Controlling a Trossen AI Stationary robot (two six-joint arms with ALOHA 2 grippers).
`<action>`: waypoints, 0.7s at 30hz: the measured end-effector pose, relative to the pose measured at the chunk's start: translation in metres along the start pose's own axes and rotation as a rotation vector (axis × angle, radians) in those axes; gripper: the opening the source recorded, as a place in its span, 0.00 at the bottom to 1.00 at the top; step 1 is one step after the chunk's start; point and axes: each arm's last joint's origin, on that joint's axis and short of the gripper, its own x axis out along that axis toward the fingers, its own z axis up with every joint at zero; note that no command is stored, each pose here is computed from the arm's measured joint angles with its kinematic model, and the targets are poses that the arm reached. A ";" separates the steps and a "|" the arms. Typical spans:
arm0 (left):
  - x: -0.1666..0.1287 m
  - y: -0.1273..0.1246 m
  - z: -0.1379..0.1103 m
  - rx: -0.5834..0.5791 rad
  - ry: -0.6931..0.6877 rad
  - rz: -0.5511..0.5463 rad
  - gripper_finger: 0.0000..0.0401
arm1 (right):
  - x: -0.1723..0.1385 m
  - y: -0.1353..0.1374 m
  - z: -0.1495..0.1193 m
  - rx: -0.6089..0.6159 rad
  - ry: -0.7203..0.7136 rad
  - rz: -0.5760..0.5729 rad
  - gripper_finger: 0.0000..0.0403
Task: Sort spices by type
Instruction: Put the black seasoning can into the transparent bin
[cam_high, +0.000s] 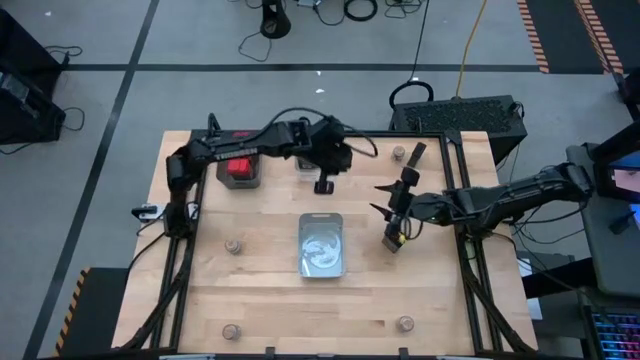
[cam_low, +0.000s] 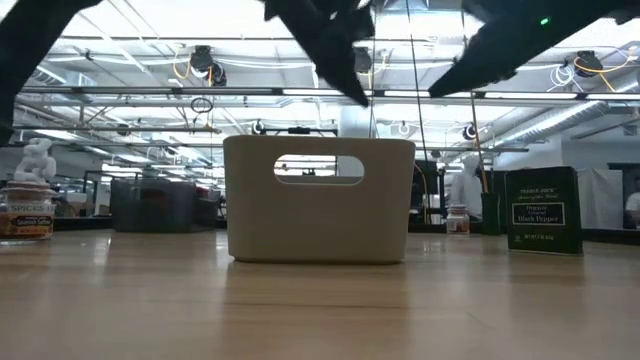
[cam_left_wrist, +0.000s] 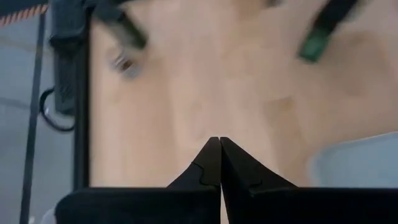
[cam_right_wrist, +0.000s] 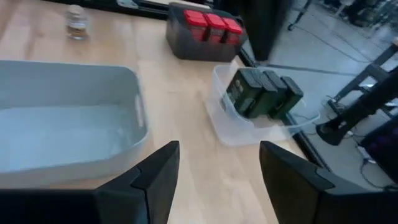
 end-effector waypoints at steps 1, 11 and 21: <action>-0.001 -0.007 0.004 0.014 -0.008 -0.011 0.00 | -0.006 0.000 -0.001 0.006 0.001 0.009 0.51; 0.022 -0.074 0.020 0.080 -0.095 -0.130 0.00 | -0.059 -0.005 -0.020 0.120 0.056 0.017 0.35; 0.071 -0.118 0.022 0.150 -0.447 -0.086 0.01 | -0.072 0.012 -0.026 0.187 0.162 0.305 0.02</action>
